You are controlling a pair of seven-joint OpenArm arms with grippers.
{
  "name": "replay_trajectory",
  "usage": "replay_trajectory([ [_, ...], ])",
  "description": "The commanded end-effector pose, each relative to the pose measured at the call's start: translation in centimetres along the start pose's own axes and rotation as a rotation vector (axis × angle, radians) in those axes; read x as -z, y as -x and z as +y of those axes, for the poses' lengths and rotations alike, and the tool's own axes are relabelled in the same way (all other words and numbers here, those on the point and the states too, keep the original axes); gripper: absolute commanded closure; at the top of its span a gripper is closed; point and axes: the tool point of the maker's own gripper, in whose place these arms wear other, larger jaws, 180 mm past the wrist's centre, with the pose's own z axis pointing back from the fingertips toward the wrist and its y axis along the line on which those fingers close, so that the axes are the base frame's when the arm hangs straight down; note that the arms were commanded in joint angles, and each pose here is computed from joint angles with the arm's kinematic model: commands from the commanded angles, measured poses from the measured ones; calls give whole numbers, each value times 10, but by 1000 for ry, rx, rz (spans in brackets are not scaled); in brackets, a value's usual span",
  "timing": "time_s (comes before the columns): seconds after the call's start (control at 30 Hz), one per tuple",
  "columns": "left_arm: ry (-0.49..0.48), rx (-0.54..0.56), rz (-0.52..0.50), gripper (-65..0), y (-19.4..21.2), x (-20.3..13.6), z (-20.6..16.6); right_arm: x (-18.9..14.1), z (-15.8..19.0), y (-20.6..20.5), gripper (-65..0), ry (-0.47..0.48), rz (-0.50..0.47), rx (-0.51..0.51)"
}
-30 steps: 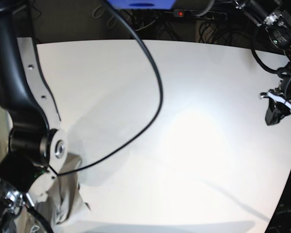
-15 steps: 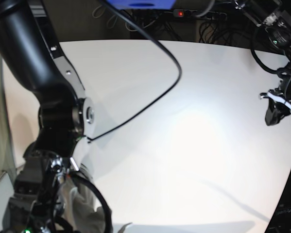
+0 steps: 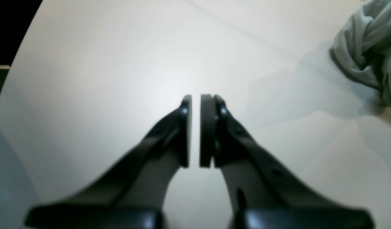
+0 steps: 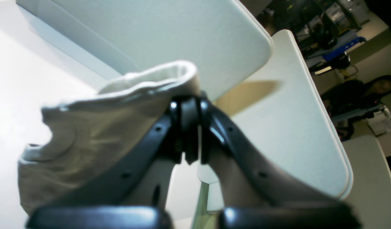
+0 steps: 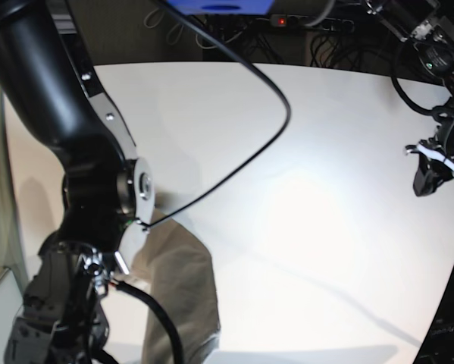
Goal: Layout the t-shirt on the table in an organized manner, then fold the t-shirt properly
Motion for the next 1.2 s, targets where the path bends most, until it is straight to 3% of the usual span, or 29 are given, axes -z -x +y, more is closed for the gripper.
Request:
replay_trajectory([
  [0.0, 6, 18, -54, -47, -17, -2, 0, -9, -14, -22, 0, 35, -69, 2],
  [0.3, 12, 12, -57, -47, -17, -2, -1, -14, -18, -36, 0, 47, -100, -11],
  [0.47, 5, 14, -50, -47, -15, -3, 0, -4, 38, -32, 0, -44, -98, -127],
  [0.77, 9, 4, -18, -47, -1, -6, 0, 2, 146, -35, 0, -241, -197, -320],
  [0.93, 7, -18, -8, -49, 7, -6, -4, 10, 170, -28, -2, -298, -177, -362],
  [1.0, 6, -18, -5, -74, 8, -6, -3, 6, 183, -30, -21, -334, -198, -376],
  [1.17, 12, -38, 8, -213, 17, -7, -8, -8, 214, -39, -133, -448, -259, -397],
])
